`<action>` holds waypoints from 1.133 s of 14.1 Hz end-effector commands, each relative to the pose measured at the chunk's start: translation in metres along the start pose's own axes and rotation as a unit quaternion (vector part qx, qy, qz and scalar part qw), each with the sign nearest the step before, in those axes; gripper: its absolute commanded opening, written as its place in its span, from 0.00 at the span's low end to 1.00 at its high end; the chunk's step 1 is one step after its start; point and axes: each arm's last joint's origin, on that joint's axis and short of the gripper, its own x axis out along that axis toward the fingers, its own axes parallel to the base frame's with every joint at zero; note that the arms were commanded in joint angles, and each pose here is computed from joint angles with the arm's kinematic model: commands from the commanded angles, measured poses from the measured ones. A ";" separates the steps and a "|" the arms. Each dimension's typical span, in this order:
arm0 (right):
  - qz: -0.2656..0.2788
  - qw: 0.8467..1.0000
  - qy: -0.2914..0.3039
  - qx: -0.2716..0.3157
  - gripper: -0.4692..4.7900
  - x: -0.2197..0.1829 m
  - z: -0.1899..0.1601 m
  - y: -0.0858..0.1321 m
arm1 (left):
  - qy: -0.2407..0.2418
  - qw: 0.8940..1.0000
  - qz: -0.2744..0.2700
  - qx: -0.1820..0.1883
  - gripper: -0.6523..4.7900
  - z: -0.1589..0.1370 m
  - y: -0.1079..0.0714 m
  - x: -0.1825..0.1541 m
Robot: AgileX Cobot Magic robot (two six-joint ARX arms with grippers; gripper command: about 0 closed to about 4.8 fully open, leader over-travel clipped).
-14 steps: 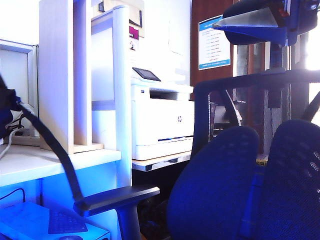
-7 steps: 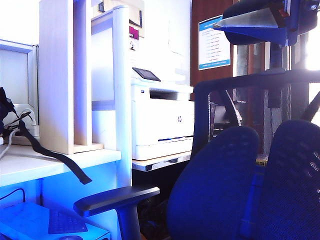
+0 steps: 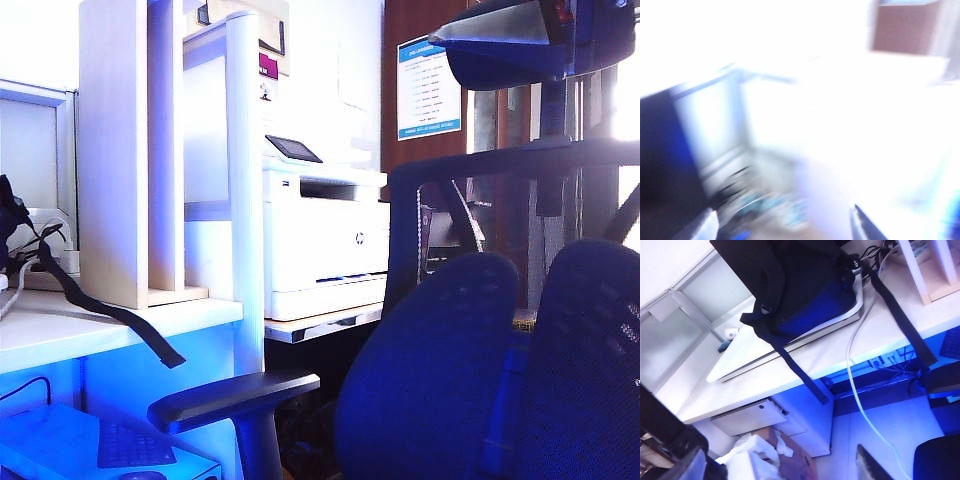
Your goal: Grab the backpack from the chair and place it on the desk.
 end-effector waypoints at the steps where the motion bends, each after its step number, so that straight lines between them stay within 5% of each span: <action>1: -0.013 0.999 -0.021 -0.022 0.82 -0.005 0.006 -0.002 | -0.030 0.996 -0.075 0.024 0.77 0.024 -0.055 -0.003; 2: -0.036 0.998 -0.035 -0.036 0.82 -0.013 0.010 -0.008 | -0.041 0.993 -0.109 0.033 0.77 0.033 -0.085 -0.007; 6: -0.099 0.989 -0.089 -0.061 0.82 -0.042 0.022 -0.014 | -0.045 0.987 -0.134 0.074 0.77 0.046 -0.139 -0.038; 12: -0.130 0.980 -0.099 -0.114 0.82 -0.056 0.035 0.007 | -0.015 0.993 -0.098 0.061 0.73 0.047 -0.167 -0.107; 13: -0.143 0.976 -0.101 -0.130 0.82 -0.065 0.032 0.023 | -0.028 0.993 -0.095 0.067 0.64 0.042 -0.181 -0.139; 16: -0.182 0.969 -0.089 -0.143 0.82 -0.078 0.018 0.040 | -0.016 0.994 -0.097 0.048 0.64 -0.010 -0.202 -0.180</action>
